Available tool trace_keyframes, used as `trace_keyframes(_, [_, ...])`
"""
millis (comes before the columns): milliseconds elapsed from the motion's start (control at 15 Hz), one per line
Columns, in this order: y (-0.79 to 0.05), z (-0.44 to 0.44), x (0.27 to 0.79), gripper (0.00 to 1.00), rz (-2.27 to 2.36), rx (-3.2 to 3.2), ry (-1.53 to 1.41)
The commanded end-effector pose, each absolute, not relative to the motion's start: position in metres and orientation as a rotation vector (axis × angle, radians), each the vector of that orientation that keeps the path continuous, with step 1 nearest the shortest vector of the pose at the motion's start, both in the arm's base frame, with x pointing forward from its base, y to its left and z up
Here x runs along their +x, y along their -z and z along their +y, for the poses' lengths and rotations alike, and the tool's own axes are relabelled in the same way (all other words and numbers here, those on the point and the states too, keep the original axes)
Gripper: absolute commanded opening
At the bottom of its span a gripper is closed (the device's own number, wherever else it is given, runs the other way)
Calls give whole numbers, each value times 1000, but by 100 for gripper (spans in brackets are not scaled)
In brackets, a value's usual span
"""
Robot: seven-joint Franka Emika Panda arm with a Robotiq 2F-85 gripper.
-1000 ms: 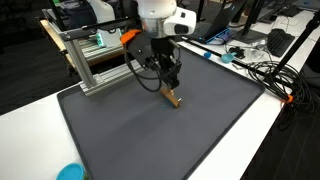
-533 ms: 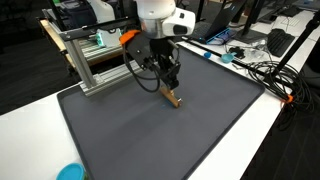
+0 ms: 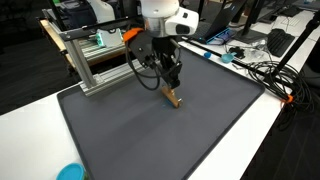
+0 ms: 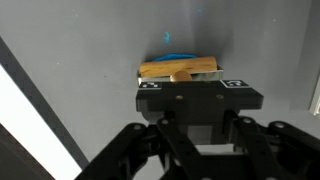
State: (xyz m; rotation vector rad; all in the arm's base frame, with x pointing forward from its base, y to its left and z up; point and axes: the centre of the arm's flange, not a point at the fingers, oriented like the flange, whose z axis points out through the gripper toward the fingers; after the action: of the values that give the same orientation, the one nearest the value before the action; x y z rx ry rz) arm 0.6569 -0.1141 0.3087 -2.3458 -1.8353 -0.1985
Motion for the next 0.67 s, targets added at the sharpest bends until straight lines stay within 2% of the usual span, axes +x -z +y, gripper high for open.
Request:
trace_keyframes(0, [-262, -98, 656, 21, -1788, -2296, 133])
trace_keyframes(133, [-264, -98, 657, 21, -1771, -2285, 145])
trace_keyframes(200, [-309, -113, 657, 21, -1830, -2343, 201])
trace_keyframes(267, [-310, -114, 657, 46, -1831, -2346, 204])
trace_keyframes(467, [-310, -115, 657, 46, -1830, -2347, 203])
trace_keyframes(533, [-306, -114, 659, 21, -1828, -2359, 195])
trace_keyframes(600, [-301, -112, 660, 21, -1821, -2348, 189])
